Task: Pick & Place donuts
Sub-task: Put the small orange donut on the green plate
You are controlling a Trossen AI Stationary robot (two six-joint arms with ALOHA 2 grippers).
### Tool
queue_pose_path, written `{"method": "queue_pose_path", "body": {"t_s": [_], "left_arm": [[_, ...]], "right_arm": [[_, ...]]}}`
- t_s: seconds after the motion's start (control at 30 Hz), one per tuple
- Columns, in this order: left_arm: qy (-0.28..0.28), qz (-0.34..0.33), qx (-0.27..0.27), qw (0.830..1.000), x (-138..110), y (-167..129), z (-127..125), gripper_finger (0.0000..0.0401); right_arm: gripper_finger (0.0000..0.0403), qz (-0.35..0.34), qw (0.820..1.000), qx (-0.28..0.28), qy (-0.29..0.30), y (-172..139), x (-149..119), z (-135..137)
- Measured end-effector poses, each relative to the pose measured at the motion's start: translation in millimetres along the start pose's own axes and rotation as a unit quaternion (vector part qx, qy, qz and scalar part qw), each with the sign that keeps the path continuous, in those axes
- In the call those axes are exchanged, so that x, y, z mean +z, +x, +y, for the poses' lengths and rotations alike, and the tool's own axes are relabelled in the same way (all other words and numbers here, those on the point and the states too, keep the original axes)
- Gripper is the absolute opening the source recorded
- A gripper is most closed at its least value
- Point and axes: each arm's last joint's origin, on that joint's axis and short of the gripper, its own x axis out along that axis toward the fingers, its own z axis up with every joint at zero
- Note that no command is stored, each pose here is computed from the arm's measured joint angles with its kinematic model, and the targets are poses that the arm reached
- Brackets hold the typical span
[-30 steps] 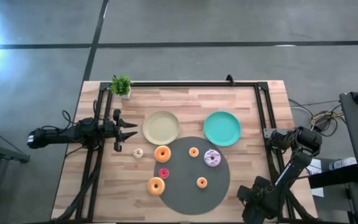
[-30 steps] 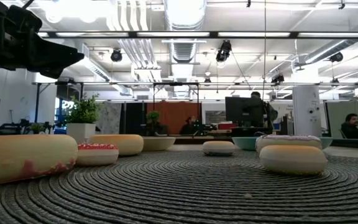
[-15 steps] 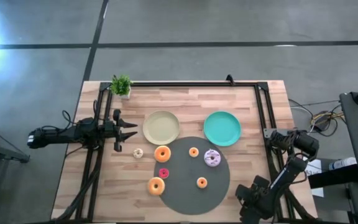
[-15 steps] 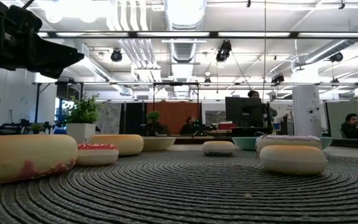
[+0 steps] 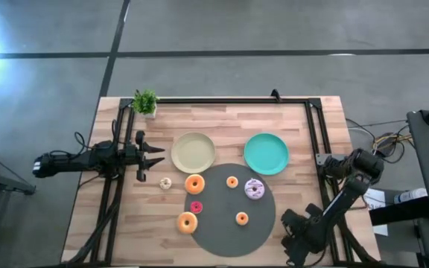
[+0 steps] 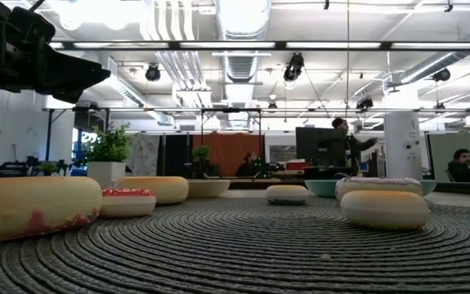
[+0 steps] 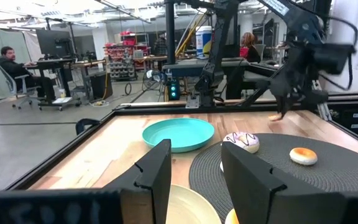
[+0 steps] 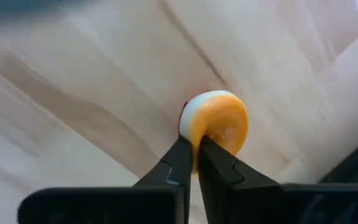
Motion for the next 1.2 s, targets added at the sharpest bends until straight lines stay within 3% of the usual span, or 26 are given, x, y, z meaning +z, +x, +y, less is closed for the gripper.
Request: {"method": "queue_pose_path", "body": {"t_s": [0.1, 0.17, 0.23, 0.37, 0.5, 0.6, 0.77, 0.97, 1.2], "left_arm": [[0.0, 0.0, 0.0, 1.0, 0, 0, 0, 0.0117], [0.0, 0.0, 0.0, 1.0, 0, 0, 0, 0.0117], [0.0, 0.0, 0.0, 1.0, 0, 0, 0, 0.0117], [0.0, 0.0, 0.0, 1.0, 0, 0, 0, 0.0117], [0.0, 0.0, 0.0, 1.0, 0, 0, 0, 0.0117], [0.0, 0.0, 0.0, 1.0, 0, 0, 0, 0.0117], [0.0, 0.0, 0.0, 1.0, 0, 0, 0, 0.0117], [0.0, 0.0, 0.0, 1.0, 0, 0, 0, 0.0117], [0.0, 0.0, 0.0, 1.0, 0, 0, 0, 0.0117]], "right_arm": [[0.001, -0.036, 0.995, 0.053, 0.073, -19, 13, -18], [0.0009, -0.075, 0.981, 0.113, 0.139, -32, 22, -37], [0.0009, -0.126, 0.947, 0.196, 0.221, -40, 32, -59], [0.0009, -0.206, 0.846, 0.357, 0.339, -40, 56, -98], [0.0009, -0.238, 0.79, 0.428, 0.369, -30, 83, -115], [0.0009, -0.274, 0.754, 0.434, 0.411, -19, 100, -129], [0.0009, -0.291, 0.742, 0.377, 0.471, 6, 123, -146], [0.0009, -0.228, 0.793, 0.305, 0.476, 25, 148, -147], [0.0012, -0.209, 0.804, 0.266, 0.489, 38, 156, -145]]}}
